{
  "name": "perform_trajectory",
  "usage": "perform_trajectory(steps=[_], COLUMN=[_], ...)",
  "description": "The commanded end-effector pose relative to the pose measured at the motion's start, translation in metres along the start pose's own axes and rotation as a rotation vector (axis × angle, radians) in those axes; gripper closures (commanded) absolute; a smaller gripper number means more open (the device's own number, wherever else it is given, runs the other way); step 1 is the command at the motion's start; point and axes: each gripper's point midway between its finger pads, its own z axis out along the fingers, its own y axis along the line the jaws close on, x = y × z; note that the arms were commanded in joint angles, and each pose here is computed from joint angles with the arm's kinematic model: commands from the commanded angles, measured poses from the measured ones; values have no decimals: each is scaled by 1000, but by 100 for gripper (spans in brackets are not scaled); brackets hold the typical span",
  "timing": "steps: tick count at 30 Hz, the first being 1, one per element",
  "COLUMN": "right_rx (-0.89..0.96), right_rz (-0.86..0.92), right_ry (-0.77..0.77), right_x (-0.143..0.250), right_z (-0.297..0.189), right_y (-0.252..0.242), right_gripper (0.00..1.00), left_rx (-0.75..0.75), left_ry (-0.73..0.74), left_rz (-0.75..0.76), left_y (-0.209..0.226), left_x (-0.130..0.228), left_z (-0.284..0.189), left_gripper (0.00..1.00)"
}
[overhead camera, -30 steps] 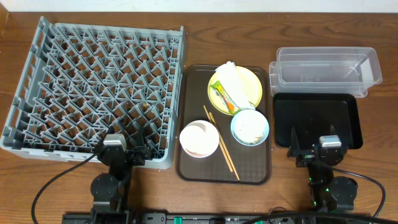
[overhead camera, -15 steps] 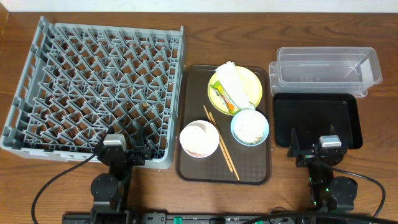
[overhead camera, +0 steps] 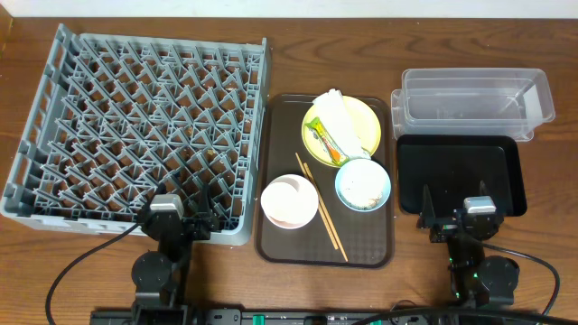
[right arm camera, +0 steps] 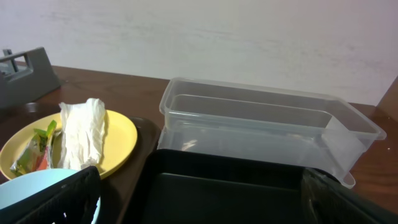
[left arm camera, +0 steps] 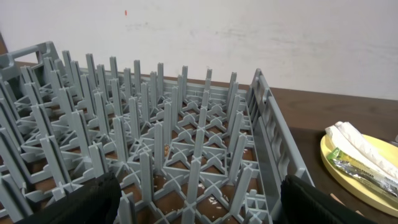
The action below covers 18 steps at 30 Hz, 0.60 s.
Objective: Sort waste into correct bins and load items into the dishwasher
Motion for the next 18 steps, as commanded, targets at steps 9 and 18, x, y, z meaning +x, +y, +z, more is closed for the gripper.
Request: perform_trajectory(steps=[9, 18], right_rx=[0, 0], right_rz=[-9, -9], right_ry=[2, 2], right_x=[1, 1], right_z=[0, 0], right_y=[0, 0], right_gripper=[1, 1], left_rx=[-21, -30], left_ry=[44, 35], left_rz=[9, 16], left_y=[5, 6], left_x=[14, 12], left_z=[1, 1], left_gripper=[15, 15])
